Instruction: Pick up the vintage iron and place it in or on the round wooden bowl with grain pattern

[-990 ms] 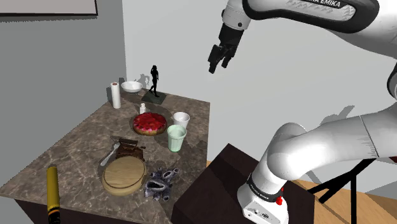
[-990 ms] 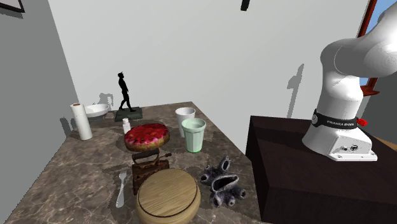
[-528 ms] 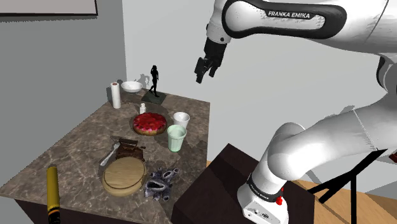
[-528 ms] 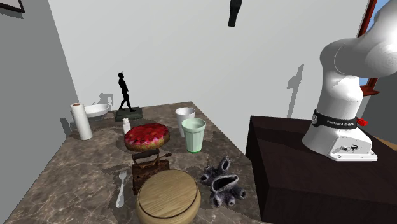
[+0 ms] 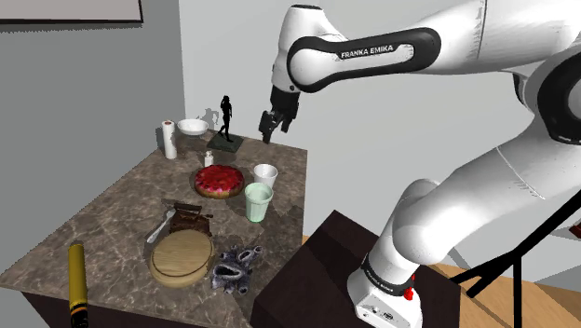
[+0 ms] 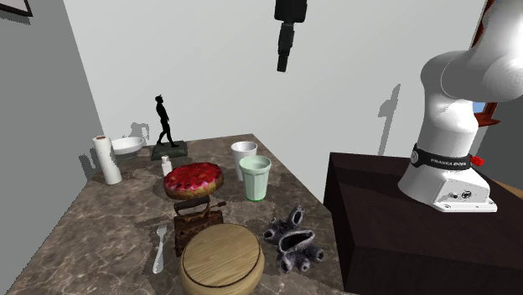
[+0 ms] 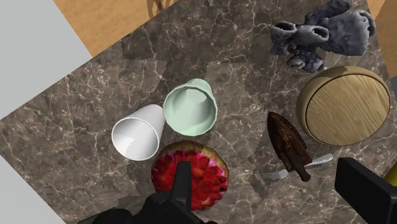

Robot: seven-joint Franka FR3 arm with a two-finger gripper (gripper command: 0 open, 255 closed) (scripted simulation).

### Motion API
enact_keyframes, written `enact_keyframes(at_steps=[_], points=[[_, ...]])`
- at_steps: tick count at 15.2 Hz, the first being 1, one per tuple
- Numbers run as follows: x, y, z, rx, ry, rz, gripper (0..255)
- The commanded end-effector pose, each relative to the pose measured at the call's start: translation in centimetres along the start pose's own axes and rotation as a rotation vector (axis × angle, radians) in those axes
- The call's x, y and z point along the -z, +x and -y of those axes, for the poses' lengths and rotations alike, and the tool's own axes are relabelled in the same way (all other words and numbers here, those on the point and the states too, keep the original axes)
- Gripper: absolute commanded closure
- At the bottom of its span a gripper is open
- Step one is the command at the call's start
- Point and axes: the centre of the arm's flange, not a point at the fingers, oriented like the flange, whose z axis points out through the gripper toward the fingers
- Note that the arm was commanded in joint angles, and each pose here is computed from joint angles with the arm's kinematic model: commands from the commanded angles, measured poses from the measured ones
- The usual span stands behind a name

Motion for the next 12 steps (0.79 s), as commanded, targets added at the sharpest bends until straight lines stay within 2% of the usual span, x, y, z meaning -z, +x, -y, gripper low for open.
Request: enact_keyframes(at_steps=[1,12], points=[[-2.3,1.3,1.0,0.012,0.003,0.002,0],[-14.4,7.6,6.1,0.081,0.016,0.025,0]])
